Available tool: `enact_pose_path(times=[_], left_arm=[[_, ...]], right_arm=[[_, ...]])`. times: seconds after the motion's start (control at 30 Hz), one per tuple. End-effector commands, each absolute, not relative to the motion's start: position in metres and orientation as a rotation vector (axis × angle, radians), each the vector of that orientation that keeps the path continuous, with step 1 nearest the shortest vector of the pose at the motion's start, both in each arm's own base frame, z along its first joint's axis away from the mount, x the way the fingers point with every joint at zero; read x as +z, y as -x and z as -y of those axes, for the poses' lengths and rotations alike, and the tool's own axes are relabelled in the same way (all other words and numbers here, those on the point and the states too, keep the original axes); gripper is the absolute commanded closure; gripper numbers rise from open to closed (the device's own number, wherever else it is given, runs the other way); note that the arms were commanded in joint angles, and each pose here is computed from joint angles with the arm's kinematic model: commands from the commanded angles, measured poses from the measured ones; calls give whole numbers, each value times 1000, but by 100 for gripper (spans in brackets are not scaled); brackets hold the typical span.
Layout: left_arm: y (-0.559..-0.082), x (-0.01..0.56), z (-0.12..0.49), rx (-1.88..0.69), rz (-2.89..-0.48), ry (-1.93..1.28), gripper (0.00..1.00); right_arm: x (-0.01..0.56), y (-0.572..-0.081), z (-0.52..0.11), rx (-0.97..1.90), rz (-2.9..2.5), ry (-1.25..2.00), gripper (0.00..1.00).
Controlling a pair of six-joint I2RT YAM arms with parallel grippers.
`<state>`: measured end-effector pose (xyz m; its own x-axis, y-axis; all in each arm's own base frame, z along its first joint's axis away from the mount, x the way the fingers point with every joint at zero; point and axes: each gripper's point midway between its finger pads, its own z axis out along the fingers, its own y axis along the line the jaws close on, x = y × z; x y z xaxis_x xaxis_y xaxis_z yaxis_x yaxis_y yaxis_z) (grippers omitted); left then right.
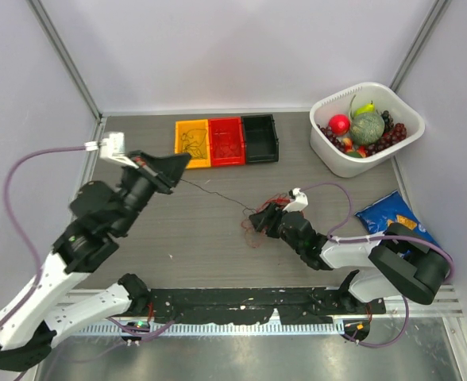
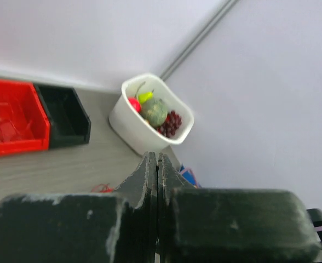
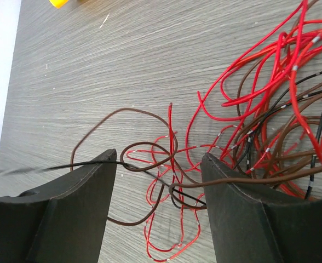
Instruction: Untangle the cables
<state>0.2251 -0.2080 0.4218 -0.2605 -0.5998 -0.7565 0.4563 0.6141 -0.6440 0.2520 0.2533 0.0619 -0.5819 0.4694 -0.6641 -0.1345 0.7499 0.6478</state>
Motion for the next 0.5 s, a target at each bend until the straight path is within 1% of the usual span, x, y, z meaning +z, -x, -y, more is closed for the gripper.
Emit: enact_pose_path(times=[0.0,0.13,0.3,0.47], left_arm=[[-208,463,161,-836,-1478,80,100],[-181,550,136,-825,-1369,-8,100],[-153,642,107,-824,-1190,-35,100],[-140,697,82,-795,-1000,1,100]], right_arm=[[64,-261,-249,791,-2019,-309,32],[57,-268,-240,710,-2034,-377,32],[47,-273,-229,608,-2060,-464,32],[49,-276,-220,565,-2038,-508,29]])
